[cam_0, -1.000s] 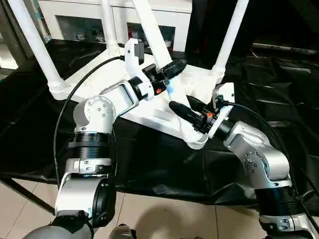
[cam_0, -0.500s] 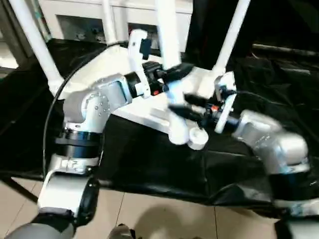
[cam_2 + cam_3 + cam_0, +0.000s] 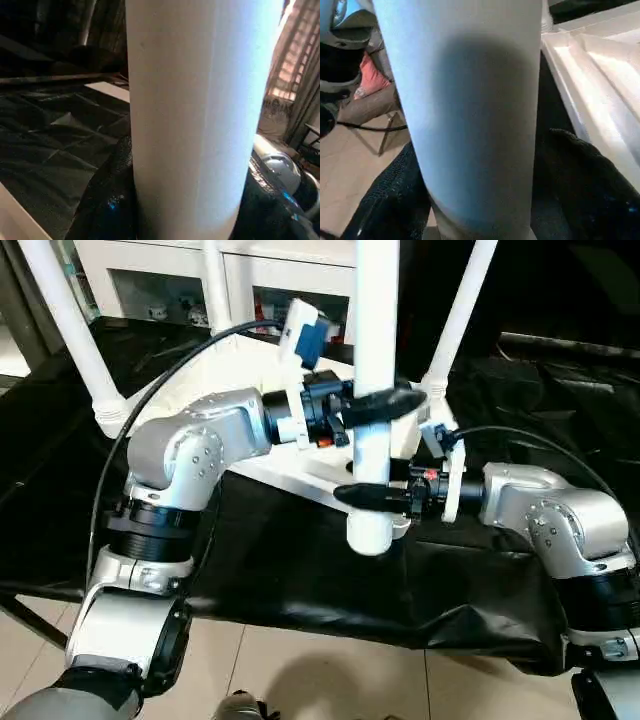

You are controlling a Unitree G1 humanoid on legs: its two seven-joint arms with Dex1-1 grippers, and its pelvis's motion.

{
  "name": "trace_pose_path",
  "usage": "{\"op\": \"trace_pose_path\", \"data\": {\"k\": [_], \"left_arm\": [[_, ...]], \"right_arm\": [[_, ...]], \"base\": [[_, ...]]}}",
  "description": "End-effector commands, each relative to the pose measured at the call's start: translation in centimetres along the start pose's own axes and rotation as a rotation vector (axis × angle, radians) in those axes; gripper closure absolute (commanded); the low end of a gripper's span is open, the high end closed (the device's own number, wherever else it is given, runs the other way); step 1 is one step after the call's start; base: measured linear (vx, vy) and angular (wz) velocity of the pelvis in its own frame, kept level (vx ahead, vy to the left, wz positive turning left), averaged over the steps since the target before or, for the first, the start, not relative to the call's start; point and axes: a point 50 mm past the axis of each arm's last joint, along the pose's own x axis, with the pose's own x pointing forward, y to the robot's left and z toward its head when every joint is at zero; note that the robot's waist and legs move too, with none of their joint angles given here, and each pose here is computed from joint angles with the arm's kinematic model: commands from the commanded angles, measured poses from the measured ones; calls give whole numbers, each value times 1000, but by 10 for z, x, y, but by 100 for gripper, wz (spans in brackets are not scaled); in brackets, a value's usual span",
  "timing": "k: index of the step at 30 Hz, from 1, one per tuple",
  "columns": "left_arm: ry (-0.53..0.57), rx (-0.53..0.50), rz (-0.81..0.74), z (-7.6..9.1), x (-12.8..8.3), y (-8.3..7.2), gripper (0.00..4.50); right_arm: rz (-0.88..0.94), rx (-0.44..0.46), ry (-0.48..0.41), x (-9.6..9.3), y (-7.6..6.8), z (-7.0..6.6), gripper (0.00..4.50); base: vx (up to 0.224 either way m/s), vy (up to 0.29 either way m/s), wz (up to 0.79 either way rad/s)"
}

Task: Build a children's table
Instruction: Pick table leg

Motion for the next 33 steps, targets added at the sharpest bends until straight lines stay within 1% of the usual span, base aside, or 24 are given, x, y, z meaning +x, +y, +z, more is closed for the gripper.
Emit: {"op": "trace_pose_path", "data": {"k": [1,7,8,9,12,13,20,25,32,33], "left_arm": [[19,21,-13,1,0,-3,266],[26,25,-26,2,0,-3,266],[26,25,-26,2,0,-3,266],[26,25,-26,2,0,-3,266],[28,26,-31,3,0,-3,266],[27,25,-33,3,0,-3,266],[31,24,-41,3,0,-3,266],[27,23,-40,4,0,-2,266],[11,20,-30,5,1,-1,266],[-2,-67,-62,6,1,-2,231]], "right_arm": [[2,-14,18,-1,-2,4,114],[22,1,31,0,-1,1,114],[30,4,34,0,0,1,142],[33,4,35,0,0,0,142],[36,6,36,0,0,-1,175],[37,8,36,1,0,-1,175],[54,20,44,3,0,-5,238],[51,31,38,3,-1,-6,250],[27,33,24,1,-3,-7,252],[15,30,17,1,-4,-6,252]], "base": [[0,0,0],[0,0,0],[0,0,0],[0,0,0],[0,0,0],[0,0,0],[0,0,0],[0,0,0],[0,0,0],[0,0,0]]}}
